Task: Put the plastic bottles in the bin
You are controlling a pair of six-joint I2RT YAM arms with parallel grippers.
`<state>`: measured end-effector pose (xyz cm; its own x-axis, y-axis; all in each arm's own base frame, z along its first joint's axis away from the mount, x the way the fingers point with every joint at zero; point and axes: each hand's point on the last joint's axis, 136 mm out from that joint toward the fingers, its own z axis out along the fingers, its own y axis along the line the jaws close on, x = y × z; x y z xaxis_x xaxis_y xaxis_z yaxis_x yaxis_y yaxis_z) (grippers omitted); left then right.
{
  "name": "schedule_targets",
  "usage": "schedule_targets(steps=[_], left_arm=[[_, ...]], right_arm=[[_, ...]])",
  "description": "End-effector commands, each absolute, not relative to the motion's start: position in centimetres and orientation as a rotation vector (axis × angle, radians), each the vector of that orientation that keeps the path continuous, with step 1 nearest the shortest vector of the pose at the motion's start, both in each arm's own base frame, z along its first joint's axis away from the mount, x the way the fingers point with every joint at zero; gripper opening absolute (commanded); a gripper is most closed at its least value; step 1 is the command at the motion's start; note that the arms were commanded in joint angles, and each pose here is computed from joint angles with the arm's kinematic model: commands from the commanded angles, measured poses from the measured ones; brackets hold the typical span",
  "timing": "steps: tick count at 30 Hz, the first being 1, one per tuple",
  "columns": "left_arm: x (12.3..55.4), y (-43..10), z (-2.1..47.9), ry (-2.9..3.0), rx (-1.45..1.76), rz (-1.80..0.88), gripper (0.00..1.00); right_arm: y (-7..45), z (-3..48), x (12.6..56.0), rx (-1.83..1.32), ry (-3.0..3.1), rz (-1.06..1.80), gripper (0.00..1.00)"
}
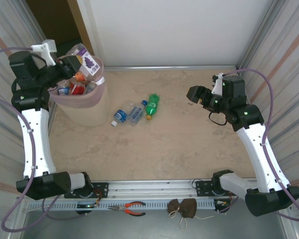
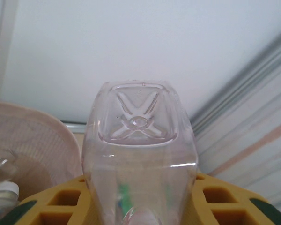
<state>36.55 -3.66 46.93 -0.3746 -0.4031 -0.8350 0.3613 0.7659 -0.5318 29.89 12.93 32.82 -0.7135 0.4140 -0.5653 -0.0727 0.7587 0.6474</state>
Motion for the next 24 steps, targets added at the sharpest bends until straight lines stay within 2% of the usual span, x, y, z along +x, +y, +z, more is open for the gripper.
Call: schedule_targets(steps=[1, 11, 17, 24], left_arm=[[37.8, -2.1, 48.5, 1.703, -0.136, -0.826, 0.26], [42.5, 5.2, 46.4, 1.539, -0.479, -0.834, 0.26], [45.9, 8.9, 41.9, 1.463, -0.733, -0.9, 0.27], [48.9, 10.3, 37.9, 1.432, -0.91, -0.985, 0.24]], right_arm=[[12.5, 33.1, 29.8, 0.255, 2.201, 0.842, 0.8], [12.6, 33.1, 30.3, 0.252, 2.207, 0.842, 0.8], [12.9, 32.9, 30.9, 0.25, 2.213, 0.852, 0.8], [13.1, 32.8, 31.3, 0.252, 2.217, 0.859, 0.8]])
